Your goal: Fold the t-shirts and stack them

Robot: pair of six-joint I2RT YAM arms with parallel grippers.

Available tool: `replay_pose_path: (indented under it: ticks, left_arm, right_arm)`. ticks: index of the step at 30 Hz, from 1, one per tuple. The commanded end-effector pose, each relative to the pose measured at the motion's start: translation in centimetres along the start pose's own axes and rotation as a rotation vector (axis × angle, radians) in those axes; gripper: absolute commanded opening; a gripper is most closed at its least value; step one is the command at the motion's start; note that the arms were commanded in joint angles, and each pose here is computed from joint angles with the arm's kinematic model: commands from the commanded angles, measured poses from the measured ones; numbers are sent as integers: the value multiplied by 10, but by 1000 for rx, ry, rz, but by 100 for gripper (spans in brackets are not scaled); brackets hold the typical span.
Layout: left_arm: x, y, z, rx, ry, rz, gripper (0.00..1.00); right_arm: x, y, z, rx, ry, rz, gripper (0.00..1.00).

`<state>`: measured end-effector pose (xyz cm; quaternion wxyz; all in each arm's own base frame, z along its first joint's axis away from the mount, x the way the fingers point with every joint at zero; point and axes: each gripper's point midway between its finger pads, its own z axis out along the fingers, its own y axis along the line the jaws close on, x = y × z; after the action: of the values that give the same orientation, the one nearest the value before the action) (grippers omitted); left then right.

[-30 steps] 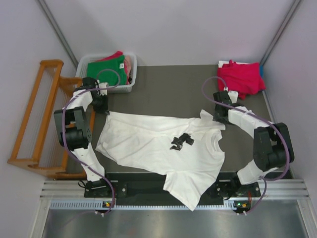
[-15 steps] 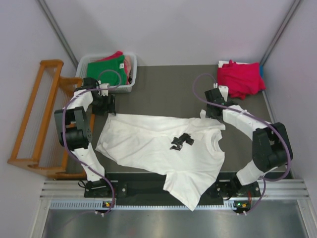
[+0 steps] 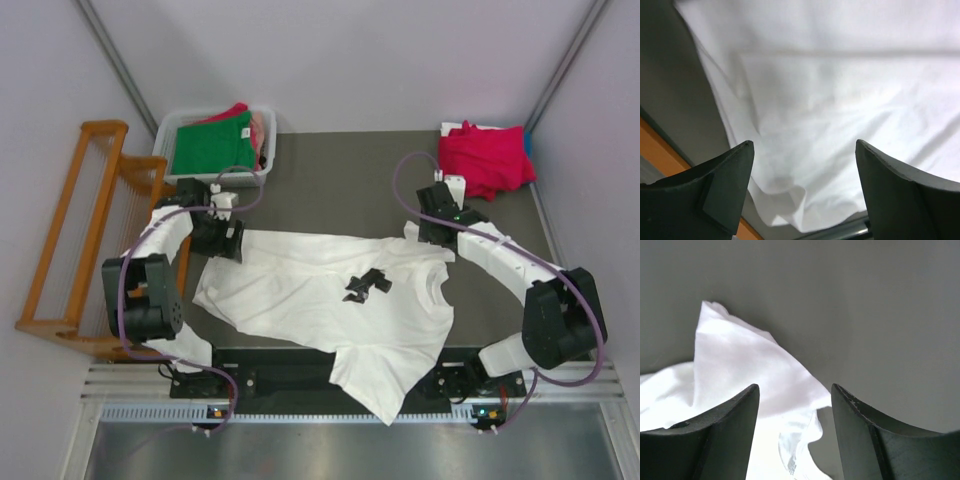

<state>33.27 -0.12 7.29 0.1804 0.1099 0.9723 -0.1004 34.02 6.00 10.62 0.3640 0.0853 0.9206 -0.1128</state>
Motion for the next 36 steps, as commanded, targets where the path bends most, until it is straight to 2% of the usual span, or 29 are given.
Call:
replay_pose_path:
  ticks: [1,2,6,13,18,22,30,36]
  left_arm:
    - [52,-5,-12,-28,59,117,87]
    - [69,-2,-7,-48,93,119,87]
    - [81,-3,-2,-38,140,90,86]
    - [63,-4,12,-2,126,29,83]
    - [43,2,21,-1,115,11,75]
    - [21,10,17,-35,59,10,75]
    - [31,7,28,-14,83,-15,70]
    - [37,8,28,-24,94,-4,68]
  right_arm:
    - [0,-1,-10,-16,-32,10,59]
    - [4,-1,-9,-17,-26,7,59]
    - [12,1,-5,-22,-8,-3,59]
    - [14,4,-5,-42,-9,-2,53]
    - [20,10,-2,-58,5,-9,48]
    - [27,15,1,-62,21,-25,48]
    - [25,15,1,-58,17,-30,47]
    - [24,14,1,-55,12,-25,42]
